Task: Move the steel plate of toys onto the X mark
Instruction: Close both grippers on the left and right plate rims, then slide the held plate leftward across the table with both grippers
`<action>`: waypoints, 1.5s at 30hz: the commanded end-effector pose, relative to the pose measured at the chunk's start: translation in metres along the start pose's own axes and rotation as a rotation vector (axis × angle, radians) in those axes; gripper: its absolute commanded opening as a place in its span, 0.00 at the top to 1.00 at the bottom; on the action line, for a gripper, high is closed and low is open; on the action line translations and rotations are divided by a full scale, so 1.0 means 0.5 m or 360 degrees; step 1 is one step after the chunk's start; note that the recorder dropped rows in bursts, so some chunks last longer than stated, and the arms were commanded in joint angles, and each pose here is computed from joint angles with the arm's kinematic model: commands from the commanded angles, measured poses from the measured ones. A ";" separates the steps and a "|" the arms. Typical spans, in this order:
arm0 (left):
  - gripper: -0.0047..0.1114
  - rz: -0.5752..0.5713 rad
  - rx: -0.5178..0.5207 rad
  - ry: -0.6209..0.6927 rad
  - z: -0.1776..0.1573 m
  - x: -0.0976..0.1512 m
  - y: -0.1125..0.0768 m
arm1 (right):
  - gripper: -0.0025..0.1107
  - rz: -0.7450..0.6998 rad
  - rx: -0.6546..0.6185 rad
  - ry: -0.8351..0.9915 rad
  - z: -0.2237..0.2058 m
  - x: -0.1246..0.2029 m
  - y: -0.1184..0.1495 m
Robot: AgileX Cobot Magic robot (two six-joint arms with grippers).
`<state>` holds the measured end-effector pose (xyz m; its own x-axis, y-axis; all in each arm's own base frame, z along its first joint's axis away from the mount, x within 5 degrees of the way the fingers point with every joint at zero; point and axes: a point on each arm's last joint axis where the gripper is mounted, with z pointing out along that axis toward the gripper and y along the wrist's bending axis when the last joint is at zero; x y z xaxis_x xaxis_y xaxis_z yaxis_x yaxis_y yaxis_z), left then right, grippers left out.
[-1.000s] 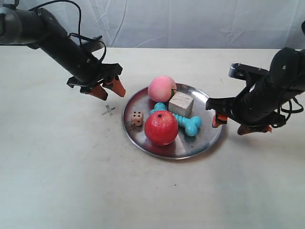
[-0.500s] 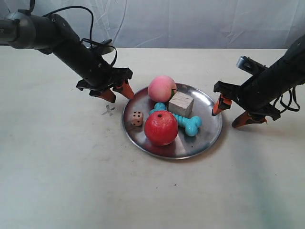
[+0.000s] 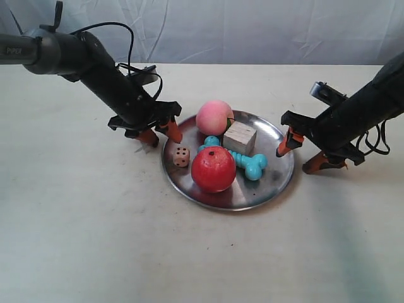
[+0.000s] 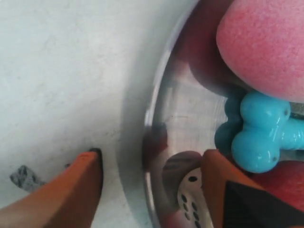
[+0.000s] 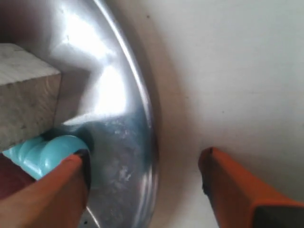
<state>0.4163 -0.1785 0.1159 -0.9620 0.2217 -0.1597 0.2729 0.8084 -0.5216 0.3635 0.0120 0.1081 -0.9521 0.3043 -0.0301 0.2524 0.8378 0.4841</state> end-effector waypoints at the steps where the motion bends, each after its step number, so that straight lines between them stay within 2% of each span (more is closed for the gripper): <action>1: 0.45 -0.0007 0.0005 0.0079 0.043 0.012 -0.001 | 0.40 0.0034 -0.0023 0.0039 0.040 0.002 -0.015; 4: 0.45 -0.0014 0.0021 0.0116 0.063 0.019 -0.006 | 0.45 0.0055 -0.0023 0.0055 0.050 0.003 -0.020; 5: 0.45 -0.0006 0.0027 0.0127 0.070 0.021 -0.012 | 0.51 0.0081 -0.0033 0.0062 0.057 0.003 -0.022; 8: 0.45 0.0012 0.0036 0.0138 0.077 0.024 -0.024 | 0.49 0.0089 -0.0046 0.0082 0.075 0.008 -0.018; 13: 0.47 0.0033 0.0058 0.0200 0.083 0.033 -0.038 | 0.49 0.0000 -0.0023 0.0133 0.139 0.035 0.028; 15: 0.60 0.0029 0.0079 0.0268 0.086 0.042 -0.038 | 0.53 0.0017 -0.0039 0.0116 0.144 0.038 0.039; 17: 0.81 0.0037 0.0084 0.0323 0.094 0.049 -0.039 | 0.67 0.0039 -0.0056 0.0117 0.144 0.038 0.040; 18: 0.91 0.0043 0.0097 0.0349 0.098 0.053 -0.041 | 0.79 0.0041 -0.0061 0.0125 0.144 0.038 0.041; 19: 0.96 0.0040 0.0116 0.0366 0.099 0.055 -0.045 | 0.89 0.0041 -0.0064 0.0131 0.144 0.039 0.041; 20: 0.96 0.0022 0.0142 0.0368 0.099 0.055 -0.048 | 0.98 0.0041 -0.0066 0.0135 0.144 0.040 0.042; 34: 0.96 0.0009 0.0183 0.0412 0.096 0.060 -0.054 | 0.98 0.0046 -0.0104 0.0208 0.143 0.048 0.046; 42: 0.96 0.0078 0.0261 0.0496 0.070 0.047 -0.078 | 0.99 0.0027 -0.0130 0.0258 0.142 0.053 0.049; 45: 0.96 0.0130 0.0255 0.0466 0.057 0.031 -0.087 | 0.99 0.0031 -0.0139 0.0272 0.141 0.055 0.050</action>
<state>0.4154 -0.1902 0.1085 -0.9338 0.3467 -0.0881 0.3431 0.7986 -0.4945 0.3761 0.0506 0.0877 -0.9548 0.2905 -0.0633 0.2118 0.8139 0.5411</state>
